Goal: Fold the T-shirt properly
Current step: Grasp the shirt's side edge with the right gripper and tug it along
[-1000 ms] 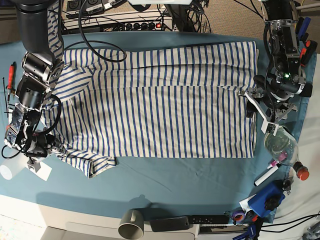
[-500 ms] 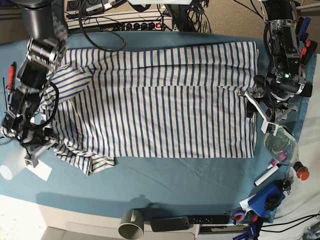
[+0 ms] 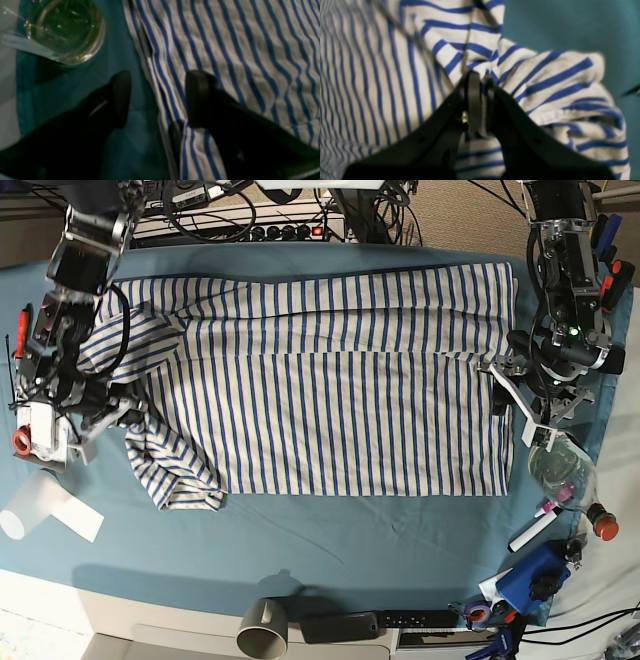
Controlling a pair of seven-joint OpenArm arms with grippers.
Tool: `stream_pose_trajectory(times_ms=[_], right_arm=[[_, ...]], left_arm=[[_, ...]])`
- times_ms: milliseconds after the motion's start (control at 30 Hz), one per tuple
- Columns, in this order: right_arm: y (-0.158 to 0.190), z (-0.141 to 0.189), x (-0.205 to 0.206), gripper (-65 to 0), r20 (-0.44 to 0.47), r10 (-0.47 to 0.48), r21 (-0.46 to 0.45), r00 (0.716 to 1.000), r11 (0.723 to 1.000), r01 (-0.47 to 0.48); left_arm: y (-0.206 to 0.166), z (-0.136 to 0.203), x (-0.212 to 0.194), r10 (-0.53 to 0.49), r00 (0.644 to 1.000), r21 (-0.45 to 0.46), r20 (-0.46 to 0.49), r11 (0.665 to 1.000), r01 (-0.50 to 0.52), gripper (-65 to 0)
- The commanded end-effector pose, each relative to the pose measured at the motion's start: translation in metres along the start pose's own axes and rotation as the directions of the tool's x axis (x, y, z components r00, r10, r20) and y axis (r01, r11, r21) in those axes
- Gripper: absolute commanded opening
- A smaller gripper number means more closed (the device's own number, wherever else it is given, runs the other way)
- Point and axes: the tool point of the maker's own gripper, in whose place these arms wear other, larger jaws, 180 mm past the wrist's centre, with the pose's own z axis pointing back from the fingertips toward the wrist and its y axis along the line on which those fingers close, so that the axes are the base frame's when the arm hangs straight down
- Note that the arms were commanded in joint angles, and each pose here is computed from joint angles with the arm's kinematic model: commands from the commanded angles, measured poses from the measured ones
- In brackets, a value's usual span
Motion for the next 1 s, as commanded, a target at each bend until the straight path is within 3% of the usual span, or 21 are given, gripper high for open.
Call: stream_pose_trajectory(times_ms=[0,167,467,667,833,967], right_arm=[[0.000,0.013,0.019,-65.0,0.063,0.034,-0.003,0.997,0.999,-0.033],[0.007,0.028,0.008,-65.0,0.064,0.122,-0.050,0.990,0.992,-0.119],[0.000,0.028,-0.007,-65.0,-0.020,0.143,-0.077,0.989,0.987,-0.145],[0.001,0.028,-0.007,-44.7,-0.021,0.161,-0.071,0.987,0.984,-0.163],[0.001,0.029,-0.004,-43.1,-0.013,0.162,-0.073,0.987,0.984,-0.162],[0.003,0.036,0.022,-43.1,0.044,0.157,-0.076,0.987,0.985,-0.153]], left_arm=[[0.005,0.003,0.015,-0.007,0.999,0.015,0.050,1.000,0.007,-30.2],[0.005,0.003,0.015,-0.008,0.999,0.014,0.051,1.000,0.007,-30.2],[0.005,0.003,0.015,-0.007,0.999,0.014,0.050,1.000,0.006,-30.2],[0.005,0.003,0.015,-0.007,0.999,0.014,0.050,1.000,0.007,-30.2],[0.005,0.003,0.015,-0.007,0.999,0.014,0.050,1.000,0.007,-30.2],[0.005,0.003,0.015,-0.008,0.999,0.014,0.051,1.000,0.007,-30.2]])
